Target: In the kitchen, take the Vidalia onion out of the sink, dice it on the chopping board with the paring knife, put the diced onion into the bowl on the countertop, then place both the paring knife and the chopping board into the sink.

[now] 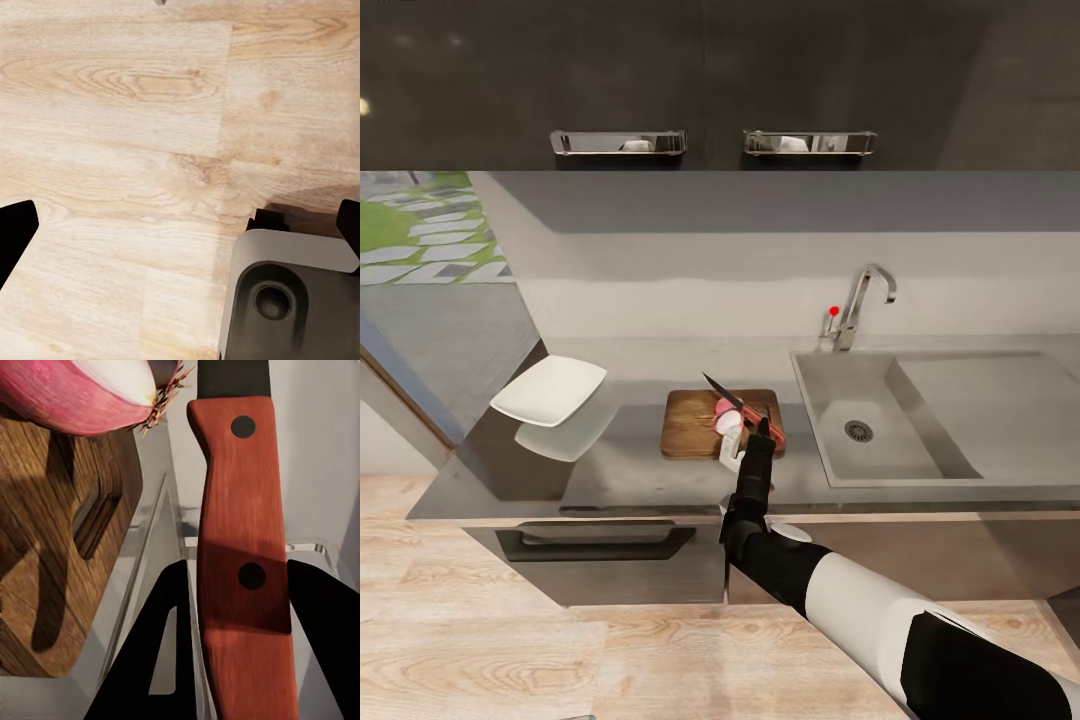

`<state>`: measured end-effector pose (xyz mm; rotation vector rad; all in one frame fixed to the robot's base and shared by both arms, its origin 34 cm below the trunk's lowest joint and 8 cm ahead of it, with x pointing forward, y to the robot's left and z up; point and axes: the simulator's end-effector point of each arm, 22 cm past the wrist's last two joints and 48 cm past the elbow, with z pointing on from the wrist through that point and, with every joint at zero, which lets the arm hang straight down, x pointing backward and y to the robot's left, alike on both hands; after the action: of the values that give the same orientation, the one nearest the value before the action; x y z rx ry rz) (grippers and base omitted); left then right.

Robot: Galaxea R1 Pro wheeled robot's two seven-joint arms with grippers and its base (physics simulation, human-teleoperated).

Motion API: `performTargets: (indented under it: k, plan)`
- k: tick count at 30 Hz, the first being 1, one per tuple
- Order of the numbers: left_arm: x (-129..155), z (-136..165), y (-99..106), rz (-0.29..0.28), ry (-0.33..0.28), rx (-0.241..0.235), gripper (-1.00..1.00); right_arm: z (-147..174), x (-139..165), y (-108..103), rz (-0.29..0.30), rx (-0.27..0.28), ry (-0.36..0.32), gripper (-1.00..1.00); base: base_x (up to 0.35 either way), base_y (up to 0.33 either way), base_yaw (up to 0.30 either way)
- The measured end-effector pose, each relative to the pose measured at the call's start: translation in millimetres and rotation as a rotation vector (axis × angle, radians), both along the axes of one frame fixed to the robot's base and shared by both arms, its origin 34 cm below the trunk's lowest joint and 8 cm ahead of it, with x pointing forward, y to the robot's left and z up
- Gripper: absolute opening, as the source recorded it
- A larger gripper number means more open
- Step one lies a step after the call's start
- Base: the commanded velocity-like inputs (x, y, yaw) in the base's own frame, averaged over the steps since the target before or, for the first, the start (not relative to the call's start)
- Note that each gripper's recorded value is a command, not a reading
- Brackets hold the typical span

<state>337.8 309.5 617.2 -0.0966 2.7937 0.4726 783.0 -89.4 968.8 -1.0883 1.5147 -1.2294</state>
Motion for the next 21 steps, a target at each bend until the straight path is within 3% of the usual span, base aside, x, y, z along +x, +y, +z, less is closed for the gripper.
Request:
performTargets:
  k: [21]
  plan:
    - [0.0, 0.0, 0.0, 0.0, 0.0, 0.0, 1.0, -1.4, -0.4, -1.6, -0.002, -0.006, 0.003, -1.0, 0.0, 0.0, 0.0]
